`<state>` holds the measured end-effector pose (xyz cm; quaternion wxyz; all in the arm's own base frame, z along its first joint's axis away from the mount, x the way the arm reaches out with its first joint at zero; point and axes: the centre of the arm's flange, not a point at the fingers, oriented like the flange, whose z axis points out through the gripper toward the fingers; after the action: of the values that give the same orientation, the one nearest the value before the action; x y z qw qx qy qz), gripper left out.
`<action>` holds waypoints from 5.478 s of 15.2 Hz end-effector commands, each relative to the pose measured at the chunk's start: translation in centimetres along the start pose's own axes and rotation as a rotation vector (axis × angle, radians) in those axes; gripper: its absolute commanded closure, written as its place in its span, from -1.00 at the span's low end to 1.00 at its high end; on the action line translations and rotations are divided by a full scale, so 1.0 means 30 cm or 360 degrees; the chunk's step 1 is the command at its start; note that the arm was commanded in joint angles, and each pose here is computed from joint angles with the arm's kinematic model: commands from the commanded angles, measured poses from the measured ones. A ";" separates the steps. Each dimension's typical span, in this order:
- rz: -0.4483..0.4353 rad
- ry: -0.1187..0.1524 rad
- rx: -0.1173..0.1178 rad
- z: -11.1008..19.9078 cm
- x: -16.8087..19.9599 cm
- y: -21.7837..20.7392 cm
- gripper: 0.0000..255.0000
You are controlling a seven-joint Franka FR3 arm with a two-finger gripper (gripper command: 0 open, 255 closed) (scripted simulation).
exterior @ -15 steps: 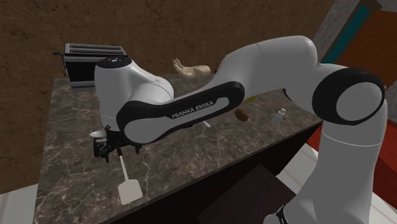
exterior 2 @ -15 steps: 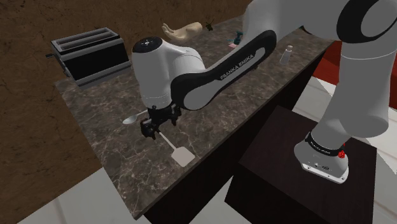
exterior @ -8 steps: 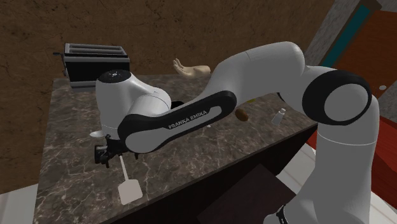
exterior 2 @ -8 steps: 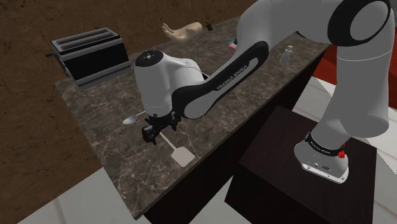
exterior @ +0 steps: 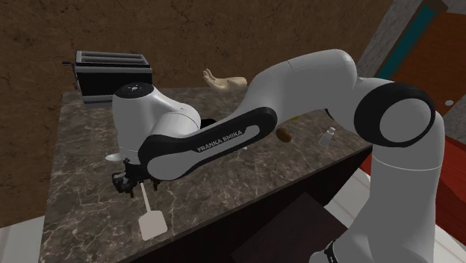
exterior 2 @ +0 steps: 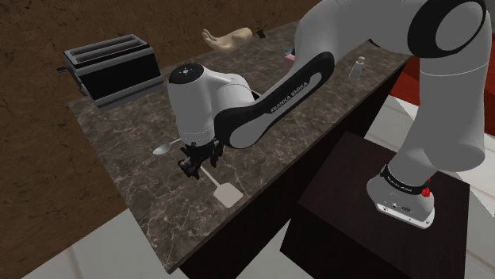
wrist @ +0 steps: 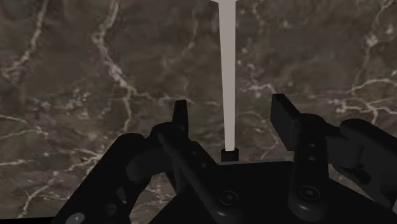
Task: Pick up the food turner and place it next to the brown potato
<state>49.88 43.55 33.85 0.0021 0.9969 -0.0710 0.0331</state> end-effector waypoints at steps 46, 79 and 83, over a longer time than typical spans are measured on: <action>0.0000 0.0000 0.0000 -0.430 0.165 0.510 1.00; 0.0000 0.0000 0.0000 -0.406 0.540 1.913 1.00; 0.0000 0.0000 0.0000 -0.404 0.585 2.083 1.00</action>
<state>57.33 -19.23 47.21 0.0020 0.9969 -0.0716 0.0331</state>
